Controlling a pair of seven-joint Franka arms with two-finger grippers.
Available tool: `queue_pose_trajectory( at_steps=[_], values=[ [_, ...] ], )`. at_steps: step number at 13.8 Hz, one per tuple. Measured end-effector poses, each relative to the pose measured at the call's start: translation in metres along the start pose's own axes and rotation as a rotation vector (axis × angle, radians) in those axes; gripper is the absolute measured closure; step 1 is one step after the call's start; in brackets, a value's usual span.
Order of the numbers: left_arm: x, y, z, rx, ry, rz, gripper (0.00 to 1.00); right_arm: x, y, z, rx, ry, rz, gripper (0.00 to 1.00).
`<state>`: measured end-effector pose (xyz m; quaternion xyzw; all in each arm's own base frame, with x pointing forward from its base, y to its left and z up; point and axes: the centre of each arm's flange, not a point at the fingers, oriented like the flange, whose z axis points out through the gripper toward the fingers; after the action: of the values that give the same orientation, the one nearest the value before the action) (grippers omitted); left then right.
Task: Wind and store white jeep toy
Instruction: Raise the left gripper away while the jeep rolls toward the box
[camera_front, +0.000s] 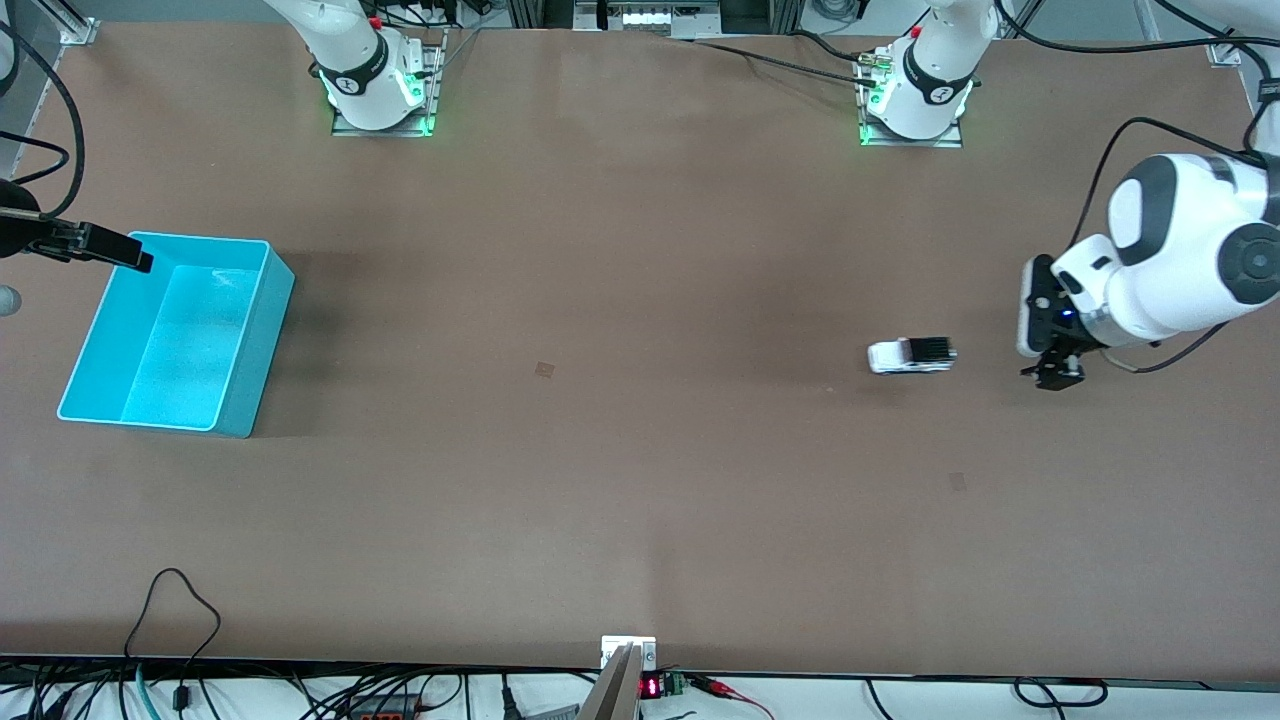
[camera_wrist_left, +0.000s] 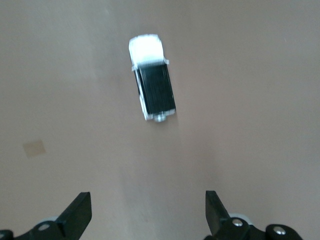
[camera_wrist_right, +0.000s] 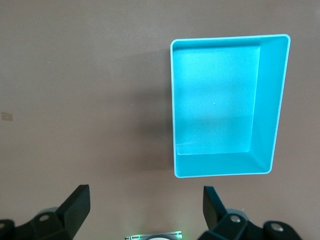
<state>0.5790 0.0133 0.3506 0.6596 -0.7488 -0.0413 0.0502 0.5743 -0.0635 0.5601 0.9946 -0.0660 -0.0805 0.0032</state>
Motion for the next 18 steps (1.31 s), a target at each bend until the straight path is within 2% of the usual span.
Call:
queue_pose_trajectory(
  at_steps=[3, 6, 10, 12, 18],
  values=[
    [0.036, -0.006, -0.002, 0.017, -0.001, -0.104, 0.00, 0.000, 0.000, 0.000, 0.000, 0.000, 0.000, 0.00],
    [0.056, -0.008, -0.002, 0.017, 0.029, -0.289, 0.00, 0.000, 0.000, 0.000, 0.000, 0.000, 0.000, 0.00],
    [0.055, -0.014, -0.016, 0.041, 0.045, -0.606, 0.00, 0.000, 0.001, 0.000, 0.000, 0.000, 0.001, 0.00],
    [0.054, -0.019, -0.024, 0.048, 0.076, -0.754, 0.00, 0.000, 0.001, 0.000, 0.000, 0.000, 0.001, 0.00],
    [0.049, -0.028, -0.055, 0.098, 0.116, -1.048, 0.00, 0.000, 0.001, 0.000, 0.000, 0.000, 0.001, 0.00]
  ],
)
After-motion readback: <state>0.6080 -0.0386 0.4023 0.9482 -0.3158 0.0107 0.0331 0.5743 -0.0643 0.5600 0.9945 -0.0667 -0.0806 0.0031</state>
